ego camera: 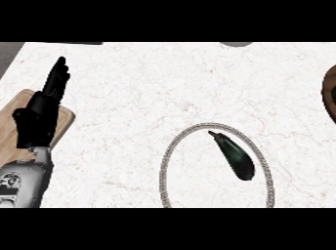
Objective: Pick the squash from the placemat and place it in the bowl
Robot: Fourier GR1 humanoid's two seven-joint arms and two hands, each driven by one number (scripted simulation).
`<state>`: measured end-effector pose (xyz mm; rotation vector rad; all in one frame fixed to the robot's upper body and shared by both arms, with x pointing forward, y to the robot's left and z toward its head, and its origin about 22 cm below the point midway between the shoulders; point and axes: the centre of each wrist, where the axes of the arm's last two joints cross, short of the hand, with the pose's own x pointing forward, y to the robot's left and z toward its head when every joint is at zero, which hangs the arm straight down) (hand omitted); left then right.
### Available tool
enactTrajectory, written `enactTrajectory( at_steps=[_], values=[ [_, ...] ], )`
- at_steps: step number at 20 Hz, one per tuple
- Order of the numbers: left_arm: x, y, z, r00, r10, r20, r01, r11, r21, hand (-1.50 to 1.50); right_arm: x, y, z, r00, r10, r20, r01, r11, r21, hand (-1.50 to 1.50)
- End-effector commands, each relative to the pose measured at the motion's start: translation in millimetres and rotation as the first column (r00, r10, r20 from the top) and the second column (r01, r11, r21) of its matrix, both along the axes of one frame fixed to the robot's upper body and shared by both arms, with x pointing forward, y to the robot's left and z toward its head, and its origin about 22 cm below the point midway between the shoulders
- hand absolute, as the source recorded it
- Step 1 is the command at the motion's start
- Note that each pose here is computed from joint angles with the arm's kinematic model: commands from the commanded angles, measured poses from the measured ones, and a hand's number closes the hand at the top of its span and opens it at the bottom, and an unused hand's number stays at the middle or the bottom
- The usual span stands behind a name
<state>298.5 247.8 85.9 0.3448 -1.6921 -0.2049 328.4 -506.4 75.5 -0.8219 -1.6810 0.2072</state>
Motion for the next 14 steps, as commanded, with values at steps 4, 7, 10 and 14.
enactTrajectory(
  at_steps=[4,7,10,14],
  values=[
    [3.6,-4.7,-1.0,1.0,0.006,-0.023,-0.007,1.0,-0.02,0.0,-24.4,-33.0,16.2,0.998,0.029,0.059,-0.038,0.989,0.143,-1.5],
    [2.6,11.0,-3.7,1.0,0.025,-0.011,-0.025,1.0,-0.007,0.0,-53.8,-61.6,28.7,0.998,0.026,0.061,-0.037,0.984,0.172,-1.5],
    [-8.4,13.6,-6.6,0.999,0.034,-0.026,-0.034,0.999,-0.016,0.0,-68.3,-72.3,29.9,0.996,0.056,0.065,-0.069,0.969,0.236,-1.5],
    [-11.3,17.8,-12.6,0.999,0.045,-0.018,-0.045,0.999,-0.011,0.0,-115.7,-96.1,18.6,0.988,0.122,0.091,-0.143,0.95,0.278,-1.5]
  ],
)
